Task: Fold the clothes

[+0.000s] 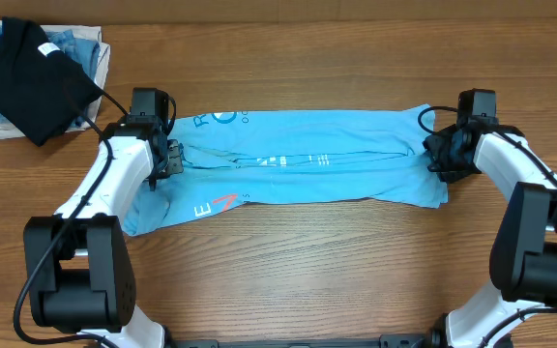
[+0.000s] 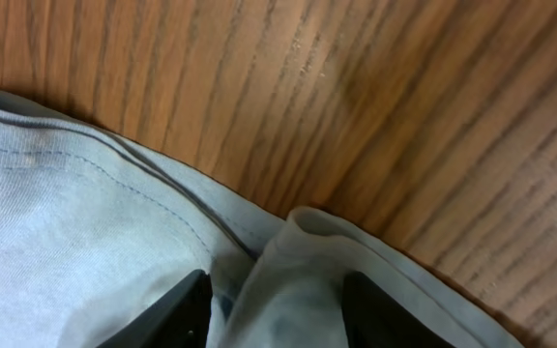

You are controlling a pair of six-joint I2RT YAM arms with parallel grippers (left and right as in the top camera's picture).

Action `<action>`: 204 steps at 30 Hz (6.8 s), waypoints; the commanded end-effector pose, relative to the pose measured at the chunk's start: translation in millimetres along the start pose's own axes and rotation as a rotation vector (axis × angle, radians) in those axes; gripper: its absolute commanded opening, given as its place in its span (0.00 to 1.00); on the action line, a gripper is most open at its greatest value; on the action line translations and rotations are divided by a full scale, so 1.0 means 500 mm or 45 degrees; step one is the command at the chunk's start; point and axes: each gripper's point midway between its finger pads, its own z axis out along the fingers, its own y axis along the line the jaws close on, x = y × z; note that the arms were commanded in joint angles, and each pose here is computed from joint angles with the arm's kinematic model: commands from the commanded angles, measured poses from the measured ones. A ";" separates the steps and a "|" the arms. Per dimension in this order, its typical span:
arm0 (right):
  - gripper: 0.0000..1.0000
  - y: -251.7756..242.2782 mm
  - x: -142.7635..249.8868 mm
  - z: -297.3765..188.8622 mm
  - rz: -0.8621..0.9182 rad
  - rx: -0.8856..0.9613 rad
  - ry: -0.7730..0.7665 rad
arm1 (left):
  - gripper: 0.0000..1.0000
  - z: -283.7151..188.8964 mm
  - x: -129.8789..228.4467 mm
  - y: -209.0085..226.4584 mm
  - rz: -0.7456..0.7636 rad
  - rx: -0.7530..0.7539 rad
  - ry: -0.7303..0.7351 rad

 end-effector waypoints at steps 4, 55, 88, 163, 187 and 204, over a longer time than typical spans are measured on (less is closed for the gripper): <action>0.40 0.001 -0.005 0.023 -0.032 0.017 -0.012 | 0.08 -0.006 -0.018 -0.003 -0.018 0.020 -0.027; 0.10 0.130 -0.069 -0.126 -0.039 -0.044 -0.119 | 0.11 -0.072 -0.124 0.020 -0.067 -0.051 -0.211; 0.24 0.103 0.049 -0.127 -0.591 -0.013 0.288 | 0.08 -0.103 0.023 -0.103 -0.038 0.443 0.209; 0.49 -0.044 -0.081 -0.169 -0.304 0.264 0.056 | 0.15 -0.023 0.009 0.071 -0.160 -0.070 0.463; 1.00 0.094 -0.135 -0.139 -0.954 -0.151 -0.059 | 1.00 -0.015 0.026 0.051 -0.211 -0.011 0.502; 1.00 0.042 -0.077 -0.022 -0.918 -0.469 0.386 | 1.00 -0.010 0.038 0.050 -0.208 -0.013 0.522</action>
